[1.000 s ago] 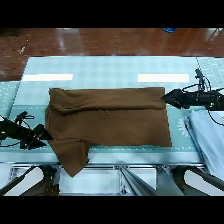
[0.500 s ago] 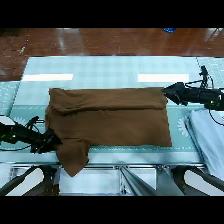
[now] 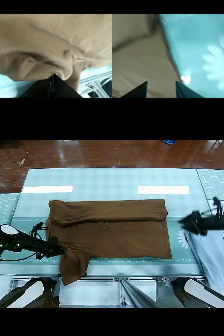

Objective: Fold the shirts.

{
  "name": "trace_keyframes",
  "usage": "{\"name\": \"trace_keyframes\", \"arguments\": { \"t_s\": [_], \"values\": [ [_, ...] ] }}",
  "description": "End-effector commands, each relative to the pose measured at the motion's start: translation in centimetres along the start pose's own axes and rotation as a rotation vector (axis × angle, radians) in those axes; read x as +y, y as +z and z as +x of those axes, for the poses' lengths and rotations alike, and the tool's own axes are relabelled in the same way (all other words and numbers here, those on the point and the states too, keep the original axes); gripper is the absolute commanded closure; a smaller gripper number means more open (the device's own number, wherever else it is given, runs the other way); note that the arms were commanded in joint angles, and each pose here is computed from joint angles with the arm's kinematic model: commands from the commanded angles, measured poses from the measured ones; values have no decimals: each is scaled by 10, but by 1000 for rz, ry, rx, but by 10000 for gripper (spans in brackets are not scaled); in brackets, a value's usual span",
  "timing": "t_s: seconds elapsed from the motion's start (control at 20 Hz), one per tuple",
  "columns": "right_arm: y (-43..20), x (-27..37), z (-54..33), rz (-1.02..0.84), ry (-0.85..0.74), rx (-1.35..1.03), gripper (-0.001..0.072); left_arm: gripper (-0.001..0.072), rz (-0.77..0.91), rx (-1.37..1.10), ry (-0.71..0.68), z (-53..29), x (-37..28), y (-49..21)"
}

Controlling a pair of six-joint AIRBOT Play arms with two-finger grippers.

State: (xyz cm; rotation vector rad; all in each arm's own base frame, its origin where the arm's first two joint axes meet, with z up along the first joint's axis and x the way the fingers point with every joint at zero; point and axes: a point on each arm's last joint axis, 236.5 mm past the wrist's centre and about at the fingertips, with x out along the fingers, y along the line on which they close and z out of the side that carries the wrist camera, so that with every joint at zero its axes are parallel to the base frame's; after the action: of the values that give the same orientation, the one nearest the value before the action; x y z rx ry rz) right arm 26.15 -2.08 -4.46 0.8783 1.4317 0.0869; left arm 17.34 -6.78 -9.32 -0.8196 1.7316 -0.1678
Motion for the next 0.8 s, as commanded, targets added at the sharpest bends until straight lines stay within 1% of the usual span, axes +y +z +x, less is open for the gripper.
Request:
{"name": "trace_keyframes", "arguments": {
  "t_s": [0.0, 0.1, 0.15, 0.4, 0.75],
  "values": [
    [-65, -51, 4, 101, -170, 174, 302, 688, 22, -23, -18, -9, -10, 7],
    [-80, -38, 21, 122, -91, 176, 302, 688, 23, -23, -17, -9, -10, 7],
    [-90, -37, 29, 123, -83, 200, 302, 688, 23, -22, -17, -9, -10, 7],
    [-108, -48, 42, 84, -175, 265, 302, 688, 23, -22, -18, -9, -10, 7],
    [-99, -43, 74, 45, -192, 282, 302, 688, 24, -15, -19, -9, -11, 6]
  ]
}}
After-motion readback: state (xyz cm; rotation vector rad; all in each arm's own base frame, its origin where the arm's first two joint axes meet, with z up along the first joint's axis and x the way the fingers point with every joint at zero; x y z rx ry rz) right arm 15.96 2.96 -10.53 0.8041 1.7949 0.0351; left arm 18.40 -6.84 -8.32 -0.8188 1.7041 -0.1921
